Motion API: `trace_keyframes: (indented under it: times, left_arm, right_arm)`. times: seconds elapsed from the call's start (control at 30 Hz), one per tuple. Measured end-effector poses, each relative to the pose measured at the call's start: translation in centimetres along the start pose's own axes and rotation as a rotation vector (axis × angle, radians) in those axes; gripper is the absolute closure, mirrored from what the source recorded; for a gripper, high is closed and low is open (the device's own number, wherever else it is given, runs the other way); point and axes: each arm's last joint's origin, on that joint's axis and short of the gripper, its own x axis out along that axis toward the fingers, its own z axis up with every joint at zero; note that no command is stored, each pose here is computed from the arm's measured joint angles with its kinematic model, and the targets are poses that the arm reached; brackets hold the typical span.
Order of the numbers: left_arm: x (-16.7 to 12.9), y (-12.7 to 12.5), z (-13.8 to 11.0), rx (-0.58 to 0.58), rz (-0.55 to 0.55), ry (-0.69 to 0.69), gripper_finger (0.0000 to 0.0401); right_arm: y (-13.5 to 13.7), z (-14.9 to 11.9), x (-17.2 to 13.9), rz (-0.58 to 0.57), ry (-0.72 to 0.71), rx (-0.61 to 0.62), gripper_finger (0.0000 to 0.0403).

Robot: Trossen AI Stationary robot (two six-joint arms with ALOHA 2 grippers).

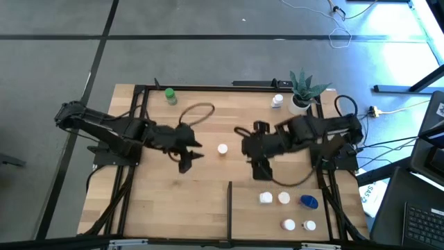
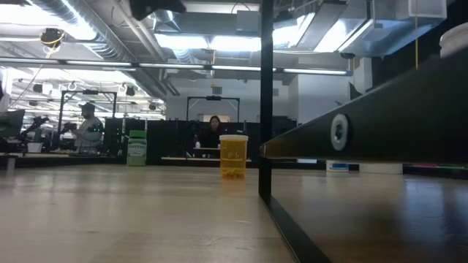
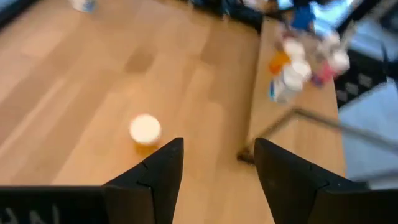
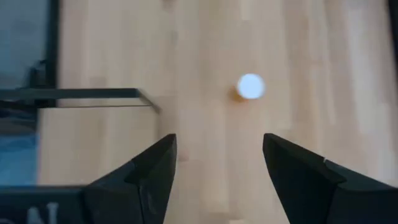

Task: Pick and place medicine bottles onto shelf by color
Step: Put the orange pill bottle onto the shelf

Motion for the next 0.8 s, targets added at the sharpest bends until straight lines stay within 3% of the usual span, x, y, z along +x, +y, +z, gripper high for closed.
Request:
trace_keyframes:
  times: [0.3,0.53,0.8]
  left_arm:
    - [-1.8,5.1,2.1,-0.106,0.182,-0.068,0.0211]
    - [-2.6,11.2,3.0,-0.244,0.442,-0.067,0.0211]
    - [-4.8,18.1,3.1,-0.483,0.726,-0.081,0.0211]
  right_arm:
    - [-6.4,0.2,1.9,-0.052,0.081,0.041,0.0162]
    - [-10.7,0.6,4.6,-0.004,0.051,0.043,0.0162]
    - [-14.9,0.8,4.7,0.086,-0.028,0.009,0.0162]
